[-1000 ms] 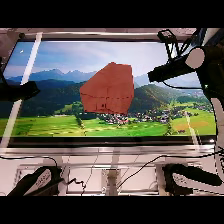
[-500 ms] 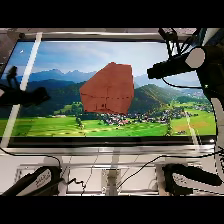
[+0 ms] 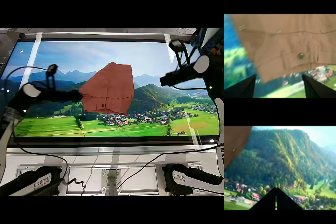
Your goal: Fold the clothes and pants, and hang the long-sleeved shirts on hangers.
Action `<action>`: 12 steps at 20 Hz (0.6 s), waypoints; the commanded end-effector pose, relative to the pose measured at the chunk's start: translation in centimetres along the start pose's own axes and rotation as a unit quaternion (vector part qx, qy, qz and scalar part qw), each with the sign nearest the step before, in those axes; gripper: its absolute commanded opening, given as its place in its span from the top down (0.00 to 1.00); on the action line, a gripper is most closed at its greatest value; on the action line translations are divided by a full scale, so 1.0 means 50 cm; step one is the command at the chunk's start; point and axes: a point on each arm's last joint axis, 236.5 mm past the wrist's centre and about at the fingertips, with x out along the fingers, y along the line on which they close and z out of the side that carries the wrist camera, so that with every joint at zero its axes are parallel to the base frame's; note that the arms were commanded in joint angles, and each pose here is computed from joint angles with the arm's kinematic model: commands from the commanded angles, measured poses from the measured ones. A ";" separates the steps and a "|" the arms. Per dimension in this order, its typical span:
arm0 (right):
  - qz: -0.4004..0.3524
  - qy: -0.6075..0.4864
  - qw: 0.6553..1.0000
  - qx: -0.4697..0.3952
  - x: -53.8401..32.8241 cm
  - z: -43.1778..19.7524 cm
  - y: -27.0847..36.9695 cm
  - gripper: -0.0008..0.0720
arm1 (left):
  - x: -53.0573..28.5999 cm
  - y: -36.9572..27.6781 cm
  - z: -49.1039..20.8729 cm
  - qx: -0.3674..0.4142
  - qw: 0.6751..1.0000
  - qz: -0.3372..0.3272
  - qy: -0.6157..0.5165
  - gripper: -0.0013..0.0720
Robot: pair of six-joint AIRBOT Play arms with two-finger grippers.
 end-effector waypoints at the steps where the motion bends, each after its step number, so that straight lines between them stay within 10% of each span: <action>1: 0.054 0.031 0.996 0.070 0.065 -0.080 0.002 0.96 | 0.063 -0.024 -0.005 0.024 1.000 -0.001 -0.001 0.11; 3: 0.091 0.048 0.990 0.097 0.107 -0.118 0.041 0.91 | 0.090 0.010 -0.027 -0.015 1.000 0.007 0.021 0.11; 6: 0.107 0.041 0.985 0.126 0.159 -0.144 0.071 0.07 | 0.118 0.057 -0.052 -0.017 0.999 0.026 0.043 0.10; 12: 0.172 0.005 0.956 0.238 0.185 -0.087 0.151 0.26 | 0.124 0.087 -0.058 0.004 0.998 0.051 0.048 0.03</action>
